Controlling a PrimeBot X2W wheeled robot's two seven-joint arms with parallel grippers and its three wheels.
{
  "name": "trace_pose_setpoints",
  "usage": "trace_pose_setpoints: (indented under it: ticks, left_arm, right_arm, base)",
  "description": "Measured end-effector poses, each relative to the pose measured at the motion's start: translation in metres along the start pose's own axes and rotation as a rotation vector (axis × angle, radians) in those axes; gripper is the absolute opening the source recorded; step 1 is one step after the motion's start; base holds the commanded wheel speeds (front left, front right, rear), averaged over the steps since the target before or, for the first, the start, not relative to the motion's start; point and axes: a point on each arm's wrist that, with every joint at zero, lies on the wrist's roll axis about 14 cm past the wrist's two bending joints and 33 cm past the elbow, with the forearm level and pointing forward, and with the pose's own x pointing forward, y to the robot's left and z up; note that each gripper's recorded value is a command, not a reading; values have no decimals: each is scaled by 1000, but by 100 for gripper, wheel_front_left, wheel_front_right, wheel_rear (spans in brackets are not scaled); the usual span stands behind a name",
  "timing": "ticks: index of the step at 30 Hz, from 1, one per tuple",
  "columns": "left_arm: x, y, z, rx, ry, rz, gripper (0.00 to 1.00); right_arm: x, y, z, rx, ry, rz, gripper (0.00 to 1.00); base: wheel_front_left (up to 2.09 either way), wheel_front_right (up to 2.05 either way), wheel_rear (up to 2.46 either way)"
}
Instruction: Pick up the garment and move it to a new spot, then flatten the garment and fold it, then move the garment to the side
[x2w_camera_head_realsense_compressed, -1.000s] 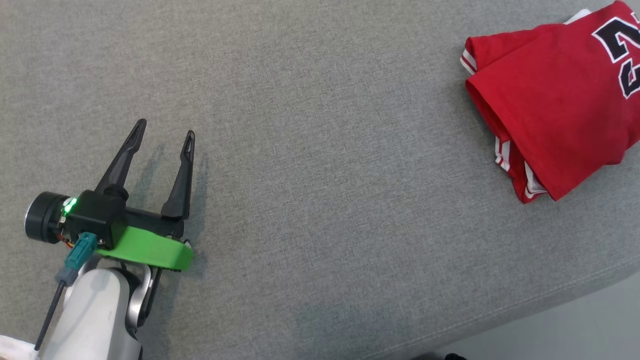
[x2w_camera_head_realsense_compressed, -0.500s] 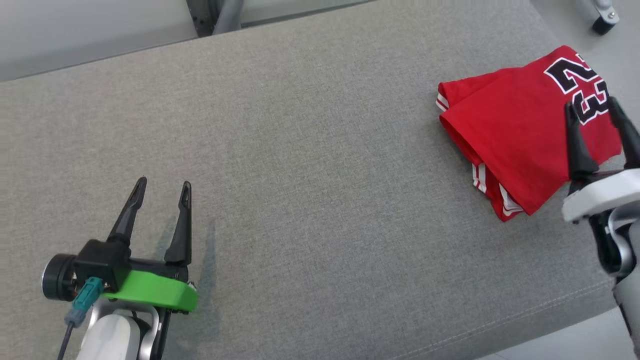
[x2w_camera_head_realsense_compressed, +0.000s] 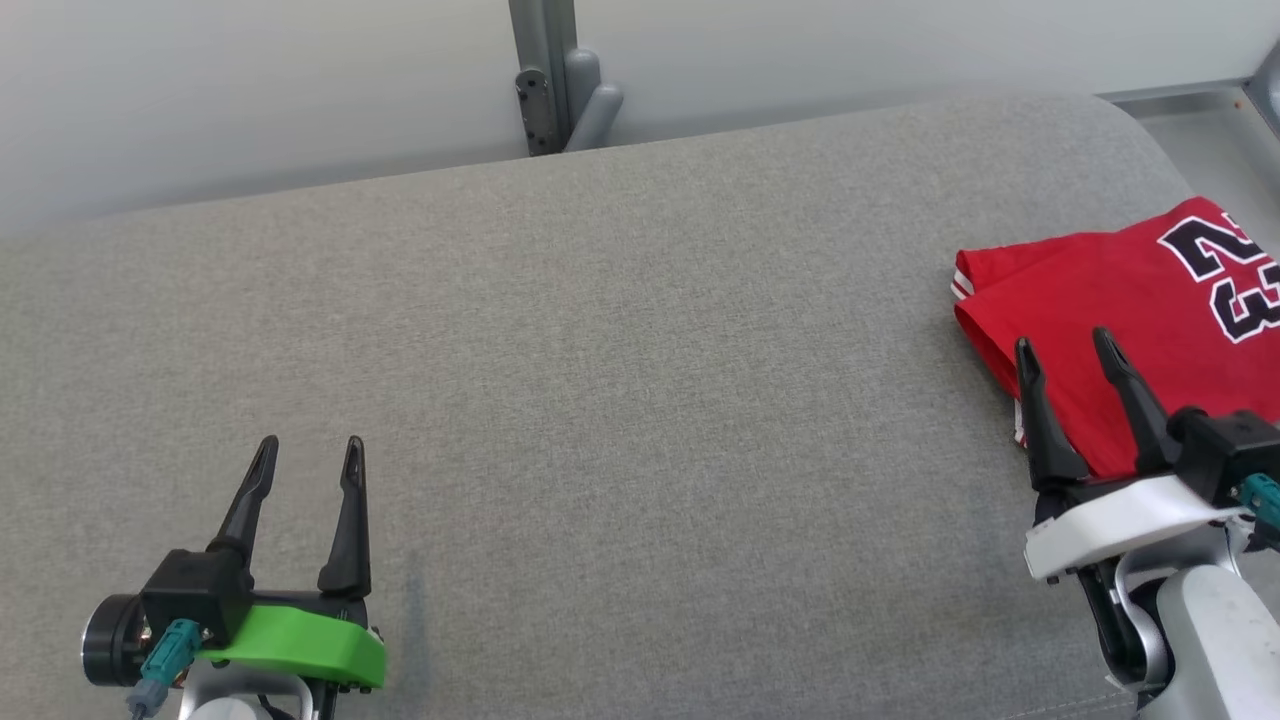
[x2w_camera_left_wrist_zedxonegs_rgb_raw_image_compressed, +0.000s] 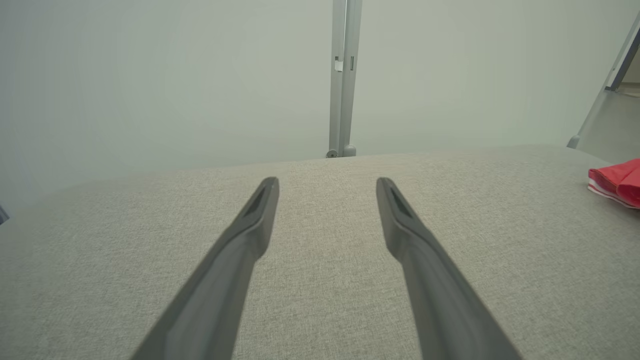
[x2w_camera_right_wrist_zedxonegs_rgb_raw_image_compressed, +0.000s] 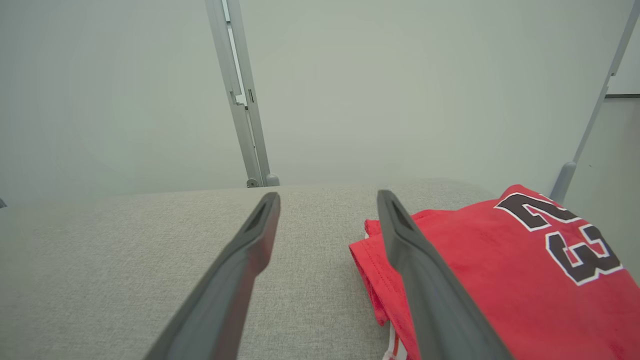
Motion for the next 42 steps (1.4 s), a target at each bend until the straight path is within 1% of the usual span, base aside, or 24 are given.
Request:
trace_pose_setpoints:
  ticks: [7, 20, 30, 42]
  left_arm:
    - [-31, 16, 11, 6, -19, 71, 100]
    - [-58, 27, 20, 12, -29, 122, 100]
    - [-62, 26, 22, 17, -25, 118, 100]
    - [-63, 26, 17, 15, -6, 114, 100]
  right_arm:
    - [-18, 23, -2, 27, 22, 42, 100]
    - [-41, 26, 3, 25, 28, 30, 100]
    - [-51, 23, 9, 16, 25, 13, 100]
    - [-51, 24, 8, 22, 29, 10, 100]
  base:
    - [0, 0, 0]
    - [0, 0, 0]
    - [0, 0, 0]
    - [0, 0, 0]
